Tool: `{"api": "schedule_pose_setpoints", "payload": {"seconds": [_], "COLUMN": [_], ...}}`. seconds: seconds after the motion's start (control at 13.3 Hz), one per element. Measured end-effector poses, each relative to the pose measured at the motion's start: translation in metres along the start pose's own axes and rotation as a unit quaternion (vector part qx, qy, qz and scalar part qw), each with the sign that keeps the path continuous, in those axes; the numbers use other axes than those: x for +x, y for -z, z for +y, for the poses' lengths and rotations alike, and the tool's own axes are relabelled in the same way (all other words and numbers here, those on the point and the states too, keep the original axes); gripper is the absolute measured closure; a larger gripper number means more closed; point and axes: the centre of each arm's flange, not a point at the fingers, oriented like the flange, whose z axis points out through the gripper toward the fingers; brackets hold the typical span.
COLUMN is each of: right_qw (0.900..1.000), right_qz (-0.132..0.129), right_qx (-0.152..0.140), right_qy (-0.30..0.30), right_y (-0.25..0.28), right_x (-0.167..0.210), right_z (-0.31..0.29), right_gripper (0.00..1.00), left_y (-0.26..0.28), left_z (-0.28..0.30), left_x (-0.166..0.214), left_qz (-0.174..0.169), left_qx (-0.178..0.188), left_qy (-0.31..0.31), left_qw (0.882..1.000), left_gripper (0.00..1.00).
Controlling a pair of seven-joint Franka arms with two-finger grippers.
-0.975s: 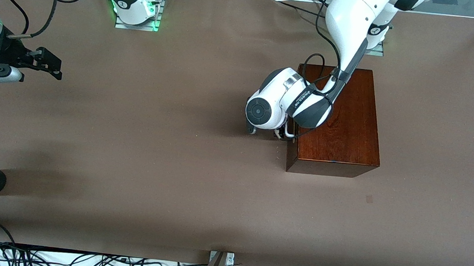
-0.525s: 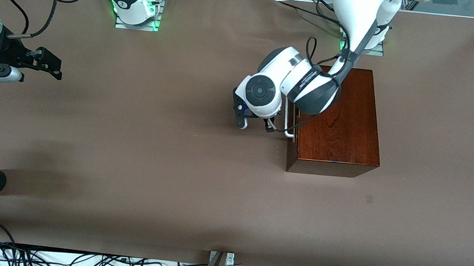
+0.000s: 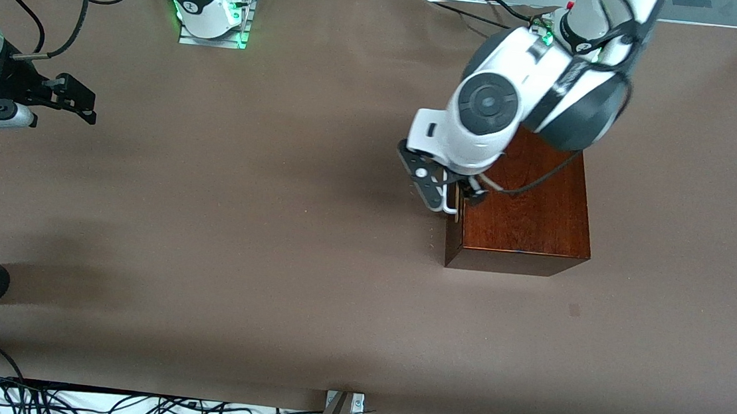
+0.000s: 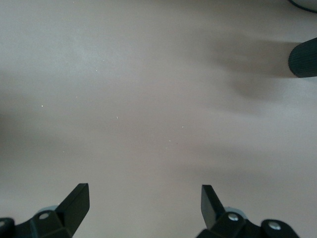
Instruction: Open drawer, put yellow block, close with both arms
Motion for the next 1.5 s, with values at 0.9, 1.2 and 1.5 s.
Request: {"api": "schedule_pose_setpoints", "payload": {"seconds": [0.9,1.2,1.5], "right_qw": [1.000,1.000,1.000], "right_qz": [0.000,0.000,0.000], "right_qx": [0.000,0.000,0.000], "right_qy": [0.000,0.000,0.000], "right_y": [0.000,0.000,0.000], "right_x": [0.000,0.000,0.000], "right_z": [0.000,0.000,0.000], "right_gripper": [0.00,0.00,0.00], "left_y": [0.075,0.092,0.082], "left_z": [-0.166,-0.139,-0.136], "left_x": [-0.236,-0.290,-0.285], "left_qz": [0.053,0.085,0.081], "left_qx": [-0.017,-0.007,-0.008], "left_qy": [0.412,0.429,0.425], "left_qw": [0.910,0.899,0.902], "left_gripper": [0.00,0.00,0.00]}}
